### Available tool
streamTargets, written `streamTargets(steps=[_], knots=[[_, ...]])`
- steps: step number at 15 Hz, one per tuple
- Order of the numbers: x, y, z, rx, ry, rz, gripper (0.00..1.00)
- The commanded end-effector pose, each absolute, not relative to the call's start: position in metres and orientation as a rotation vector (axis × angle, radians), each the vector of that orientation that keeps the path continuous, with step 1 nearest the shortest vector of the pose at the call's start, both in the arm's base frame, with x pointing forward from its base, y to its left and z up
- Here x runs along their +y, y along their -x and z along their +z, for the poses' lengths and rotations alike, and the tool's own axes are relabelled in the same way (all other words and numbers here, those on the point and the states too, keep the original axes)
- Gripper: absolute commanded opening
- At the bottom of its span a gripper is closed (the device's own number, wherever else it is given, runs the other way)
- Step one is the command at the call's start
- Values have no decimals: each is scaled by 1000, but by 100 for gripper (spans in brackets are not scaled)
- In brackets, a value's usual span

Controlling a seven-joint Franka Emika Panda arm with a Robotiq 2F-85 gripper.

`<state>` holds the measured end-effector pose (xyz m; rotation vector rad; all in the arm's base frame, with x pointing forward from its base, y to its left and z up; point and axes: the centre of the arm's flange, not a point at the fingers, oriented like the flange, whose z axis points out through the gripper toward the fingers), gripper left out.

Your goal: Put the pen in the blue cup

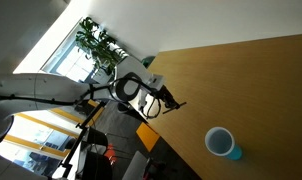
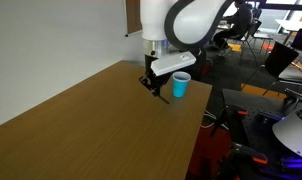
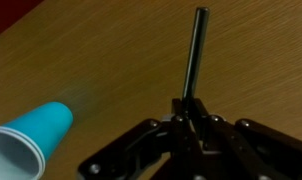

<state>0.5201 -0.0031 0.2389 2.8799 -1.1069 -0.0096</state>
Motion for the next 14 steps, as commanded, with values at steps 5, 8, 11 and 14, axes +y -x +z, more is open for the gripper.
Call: streamTargets(steps=[5, 8, 11, 14], knots=[[-20, -576, 291, -889, -2912, -15, 3], [-25, -589, 289, -801, -2932, 19, 3], [-27, -592, 289, -713, -2952, 12, 3], [-27, -591, 290, -671, -2967, -7, 3]])
